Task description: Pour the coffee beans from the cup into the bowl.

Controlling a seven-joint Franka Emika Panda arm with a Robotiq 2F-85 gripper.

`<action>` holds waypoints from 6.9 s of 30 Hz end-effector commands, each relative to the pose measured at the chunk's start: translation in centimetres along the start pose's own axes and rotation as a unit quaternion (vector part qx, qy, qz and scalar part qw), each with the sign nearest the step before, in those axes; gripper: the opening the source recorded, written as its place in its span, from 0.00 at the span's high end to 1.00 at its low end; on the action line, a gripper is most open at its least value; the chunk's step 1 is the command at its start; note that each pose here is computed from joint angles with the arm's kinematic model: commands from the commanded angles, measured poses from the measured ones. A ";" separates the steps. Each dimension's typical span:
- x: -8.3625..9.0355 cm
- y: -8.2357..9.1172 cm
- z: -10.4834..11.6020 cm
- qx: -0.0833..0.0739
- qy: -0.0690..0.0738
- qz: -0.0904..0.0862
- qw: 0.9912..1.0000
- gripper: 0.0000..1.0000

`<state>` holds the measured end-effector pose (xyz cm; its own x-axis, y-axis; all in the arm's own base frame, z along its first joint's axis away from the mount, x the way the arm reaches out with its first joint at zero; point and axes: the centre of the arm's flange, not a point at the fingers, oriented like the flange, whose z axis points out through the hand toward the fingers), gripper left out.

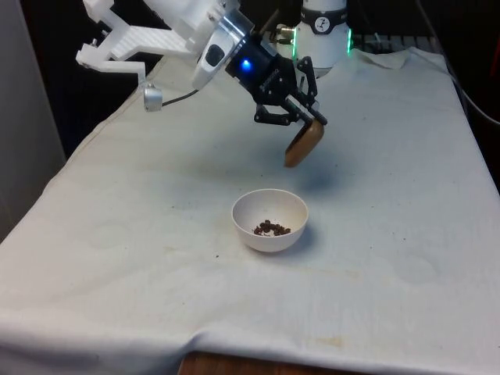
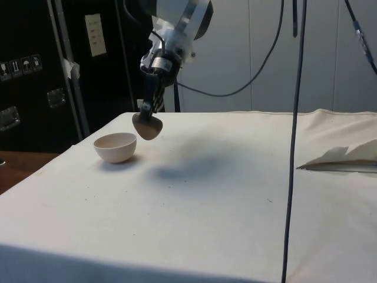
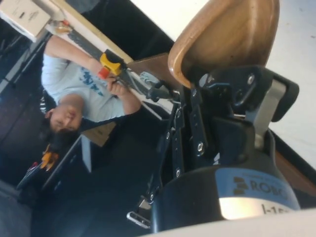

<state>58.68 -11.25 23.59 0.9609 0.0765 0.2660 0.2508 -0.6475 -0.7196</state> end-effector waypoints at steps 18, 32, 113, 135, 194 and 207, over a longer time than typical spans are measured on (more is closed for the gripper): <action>0.3 0.1 0.4 -0.051 -0.024 -0.045 0.997 1.00; 0.0 0.3 0.5 -0.081 -0.051 -0.073 0.993 1.00; -4.8 0.1 0.7 -0.230 -0.144 -0.258 0.927 1.00; -7.0 0.0 1.2 -0.278 -0.167 -0.294 0.899 1.00; -11.0 -0.5 3.7 -0.360 -0.244 -0.359 0.826 1.00; -10.6 -1.6 5.0 -0.357 -0.261 -0.363 0.820 1.00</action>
<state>48.63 -7.22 18.73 0.5552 0.8316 0.0124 0.8253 -0.5527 0.1159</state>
